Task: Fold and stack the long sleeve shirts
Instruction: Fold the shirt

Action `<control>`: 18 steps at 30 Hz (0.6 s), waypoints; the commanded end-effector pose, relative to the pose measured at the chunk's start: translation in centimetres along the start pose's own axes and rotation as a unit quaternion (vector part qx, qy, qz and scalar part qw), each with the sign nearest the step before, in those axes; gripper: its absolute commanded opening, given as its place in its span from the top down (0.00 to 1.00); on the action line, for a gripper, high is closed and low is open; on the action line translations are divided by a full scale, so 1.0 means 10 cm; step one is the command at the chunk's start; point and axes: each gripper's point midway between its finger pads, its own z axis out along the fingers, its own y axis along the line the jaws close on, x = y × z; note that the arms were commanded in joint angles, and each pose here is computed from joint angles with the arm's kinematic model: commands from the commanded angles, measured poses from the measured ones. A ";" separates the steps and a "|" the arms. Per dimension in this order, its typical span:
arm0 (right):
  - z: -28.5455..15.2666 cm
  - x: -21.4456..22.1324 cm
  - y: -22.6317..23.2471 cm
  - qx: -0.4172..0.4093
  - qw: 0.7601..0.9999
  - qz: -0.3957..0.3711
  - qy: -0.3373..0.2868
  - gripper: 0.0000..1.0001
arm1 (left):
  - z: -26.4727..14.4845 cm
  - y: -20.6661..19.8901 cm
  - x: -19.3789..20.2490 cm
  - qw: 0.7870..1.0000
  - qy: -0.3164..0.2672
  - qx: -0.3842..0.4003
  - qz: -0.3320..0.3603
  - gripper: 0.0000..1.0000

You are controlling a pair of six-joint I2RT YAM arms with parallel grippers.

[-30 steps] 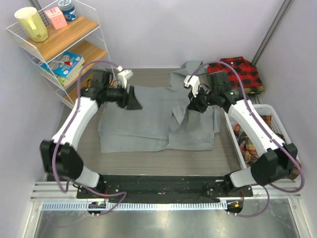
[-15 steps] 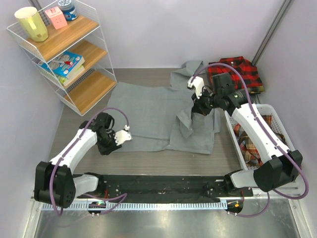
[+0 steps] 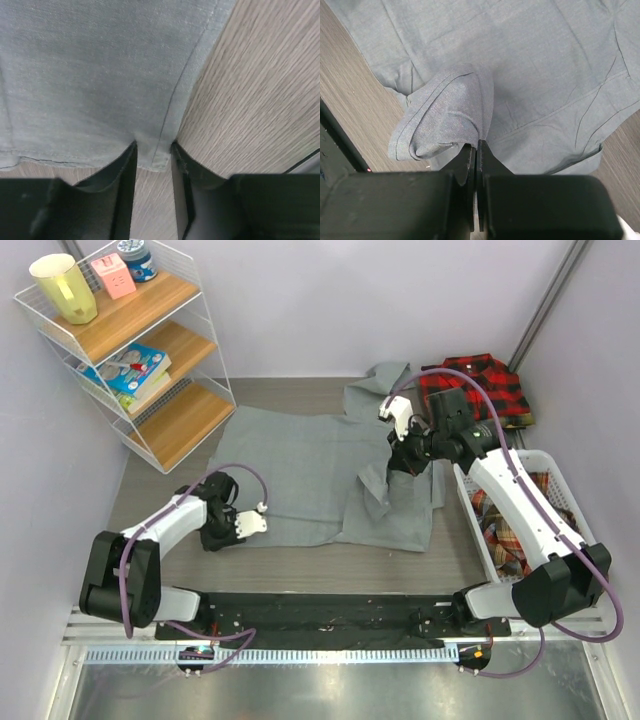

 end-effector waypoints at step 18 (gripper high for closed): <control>-0.77 -0.45 0.03 0.043 0.996 -0.075 -0.034 0.99 | -0.74 -0.01 -0.20 0.998 -0.058 0.010 0.023 1.00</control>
